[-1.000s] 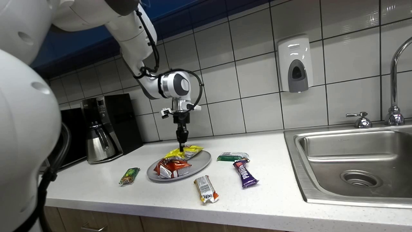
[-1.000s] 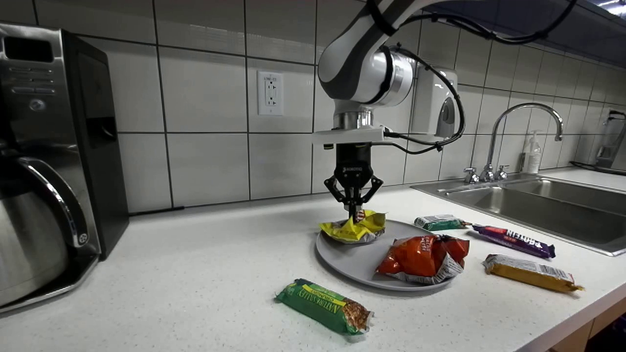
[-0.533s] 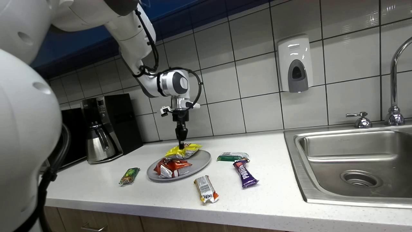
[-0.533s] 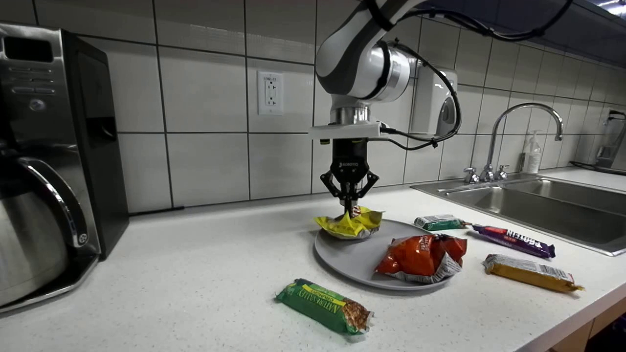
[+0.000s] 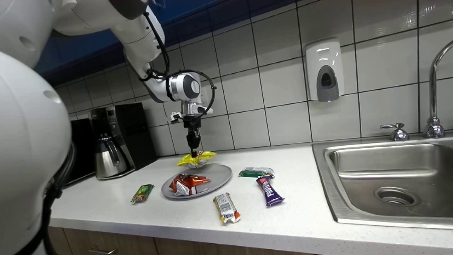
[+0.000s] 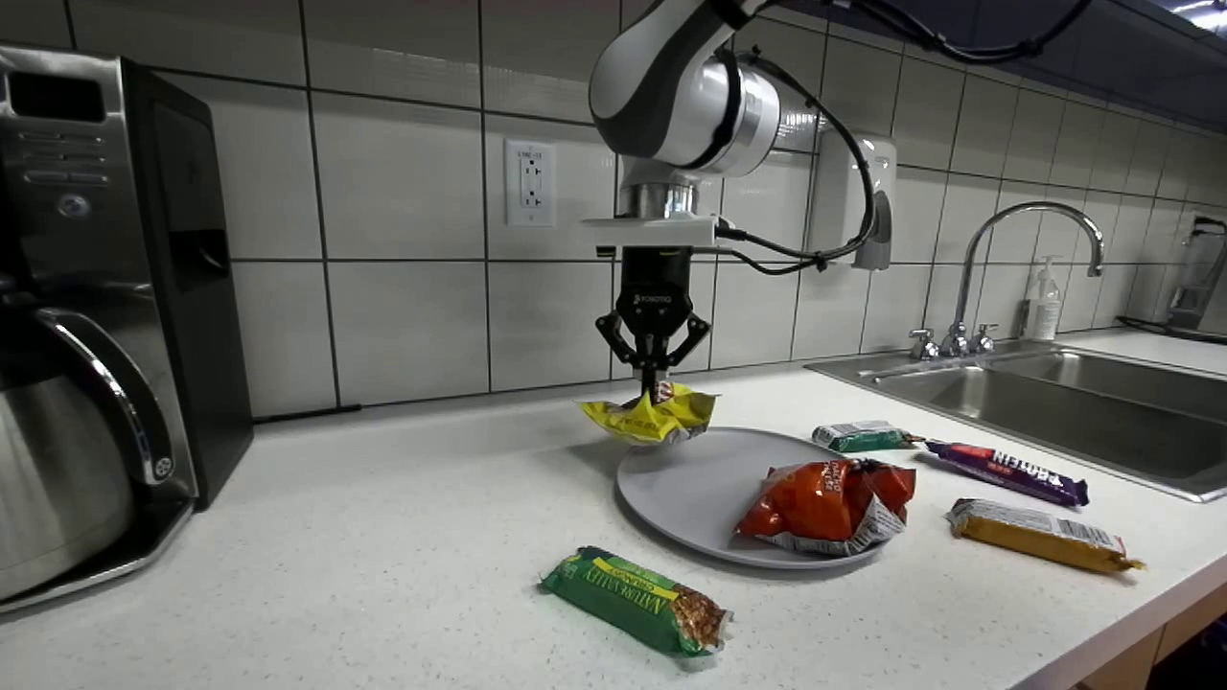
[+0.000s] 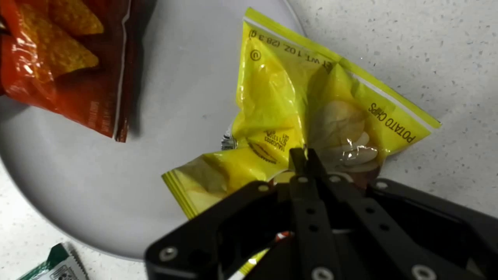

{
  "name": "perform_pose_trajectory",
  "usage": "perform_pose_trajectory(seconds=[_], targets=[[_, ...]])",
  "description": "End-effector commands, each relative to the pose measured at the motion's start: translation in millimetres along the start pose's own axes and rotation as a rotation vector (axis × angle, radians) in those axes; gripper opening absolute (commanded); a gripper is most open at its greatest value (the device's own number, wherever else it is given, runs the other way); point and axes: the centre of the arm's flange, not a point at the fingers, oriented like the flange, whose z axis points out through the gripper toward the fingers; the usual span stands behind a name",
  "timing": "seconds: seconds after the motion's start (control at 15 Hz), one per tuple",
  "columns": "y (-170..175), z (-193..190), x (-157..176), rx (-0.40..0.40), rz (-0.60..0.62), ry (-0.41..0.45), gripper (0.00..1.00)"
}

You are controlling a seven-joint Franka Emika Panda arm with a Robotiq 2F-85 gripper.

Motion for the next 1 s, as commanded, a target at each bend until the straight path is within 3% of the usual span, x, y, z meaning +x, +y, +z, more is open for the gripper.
perform_pose_trajectory(seconds=[0.0, 0.93], targets=[[-22, -7, 1, 0.004, -0.033, 0.029, 0.00], [-85, 10, 12, 0.014, -0.131, 0.110, 0.00]])
